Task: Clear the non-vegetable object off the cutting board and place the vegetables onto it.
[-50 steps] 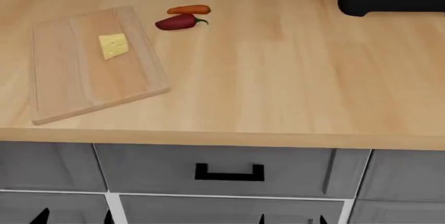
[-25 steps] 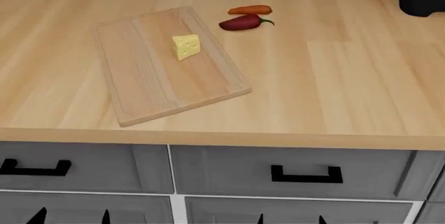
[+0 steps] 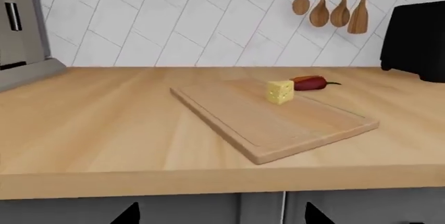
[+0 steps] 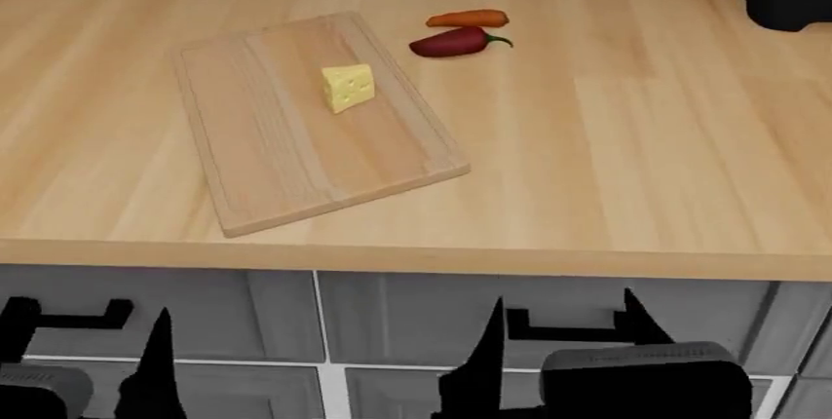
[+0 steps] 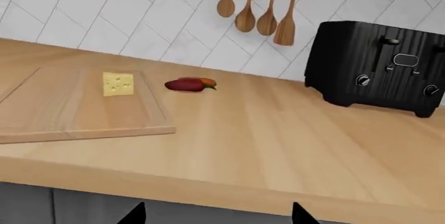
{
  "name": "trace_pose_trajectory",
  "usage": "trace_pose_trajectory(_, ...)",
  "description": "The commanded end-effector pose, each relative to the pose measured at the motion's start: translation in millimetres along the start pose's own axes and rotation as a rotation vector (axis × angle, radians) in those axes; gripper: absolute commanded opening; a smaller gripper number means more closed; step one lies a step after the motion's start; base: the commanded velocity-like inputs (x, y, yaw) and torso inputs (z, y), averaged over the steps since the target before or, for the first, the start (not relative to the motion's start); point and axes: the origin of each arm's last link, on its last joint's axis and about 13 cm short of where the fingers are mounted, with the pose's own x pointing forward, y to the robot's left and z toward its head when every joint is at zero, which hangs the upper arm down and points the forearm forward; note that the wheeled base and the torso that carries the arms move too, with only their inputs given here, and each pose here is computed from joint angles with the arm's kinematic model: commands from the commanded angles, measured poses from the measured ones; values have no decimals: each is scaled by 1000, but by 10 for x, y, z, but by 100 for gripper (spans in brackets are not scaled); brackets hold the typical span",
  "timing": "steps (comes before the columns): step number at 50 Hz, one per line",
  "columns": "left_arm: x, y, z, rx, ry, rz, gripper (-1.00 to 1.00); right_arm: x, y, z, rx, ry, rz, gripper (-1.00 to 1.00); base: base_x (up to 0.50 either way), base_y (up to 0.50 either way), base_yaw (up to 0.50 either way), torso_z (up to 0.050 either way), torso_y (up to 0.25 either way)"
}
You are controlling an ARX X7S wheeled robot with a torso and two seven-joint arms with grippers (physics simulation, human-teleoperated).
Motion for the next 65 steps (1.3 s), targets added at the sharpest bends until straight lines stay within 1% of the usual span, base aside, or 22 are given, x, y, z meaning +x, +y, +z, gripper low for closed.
trace_pose_trajectory(1,-82,75,604,46,-12,-44,100,22,-187,662,-110,-51,13,100,0,0,0,0,0)
trace_pose_trajectory(5,5,143,778,62,-10,-32,100,137,-312,920,-166,-75,10,100,0,0,0,0,0)
trace_pose_trajectory(7,35,122,820,37,14,-87,100,171,-348,1022,-154,-76,16,100,0,0,0,0,0)
trace_pose_trajectory(10,115,144,983,92,-19,-94,100,205,-381,1151,-195,-72,25,100,0,0,0,0,0)
trace_pose_trajectory(13,211,170,1156,90,-25,-121,100,285,-444,1231,-246,-56,23,100,0,0,0,0,0)
trace_pose_trajectory(14,244,177,1196,64,-23,-133,100,329,-466,1228,-251,-45,21,100,0,0,0,0,0)
trace_pose_trajectory(16,360,203,1232,83,3,-125,100,419,-508,1276,-261,-36,32,100,0,0,0,0,0)
trace_pose_trajectory(18,490,233,1321,68,13,-137,100,496,-548,1371,-268,-30,44,100,0,0,0,0,0)
trace_pose_trajectory(19,563,248,1405,143,-35,-107,100,547,-582,1455,-270,-50,45,100,0,0,0,0,0)
trace_pose_trajectory(20,602,243,1489,122,-49,-117,100,603,-604,1505,-289,-57,27,100,0,0,0,0,0)
trace_pose_trajectory(22,685,229,1614,132,-73,-139,100,697,-628,1589,-295,-60,30,100,0,0,0,0,0)
trace_pose_trajectory(25,812,222,1733,136,-72,-163,100,803,-663,1686,-247,-40,50,100,0,0,0,0,0)
trace_pose_trajectory(27,901,250,1790,79,-46,-178,100,869,-695,1756,-237,-30,54,100,0,0,0,0,0)
trace_pose_trajectory(28,940,263,1813,95,-48,-168,100,892,-709,1792,-222,-26,56,100,0,0,0,0,0)
trace_pose_trajectory(31,1157,322,1886,106,-56,-132,100,996,-772,1906,-245,-29,52,100,0,0,0,0,0)
trace_pose_trajectory(33,1281,361,1948,67,-59,-94,100,1057,-813,1978,-234,-31,39,100,0,0,0,0,0)
trace_pose_trajectory(35,1298,349,2013,45,-58,-108,100,1083,-862,2094,-237,-43,22,100,0,0,0,0,0)
trace_pose_trajectory(42,1282,319,2198,69,-103,-119,100,1116,-887,2256,-238,-56,21,100,440,-284,0,0,0)
trace_pose_trajectory(53,1305,372,2280,72,-128,-97,100,1178,-853,2435,-323,-60,35,100,484,-154,0,0,0)
trace_pose_trajectory(54,1310,380,2275,74,-126,-90,100,1181,-849,2435,-326,-58,35,100,500,0,0,0,0)
trace_pose_trajectory(55,1287,391,2220,68,-120,-94,100,1198,-834,2304,-336,-26,48,100,500,0,0,0,0)
trace_pose_trajectory(65,1279,414,2210,65,-118,-87,100,1187,-808,2270,-350,-10,65,100,500,0,0,0,0)
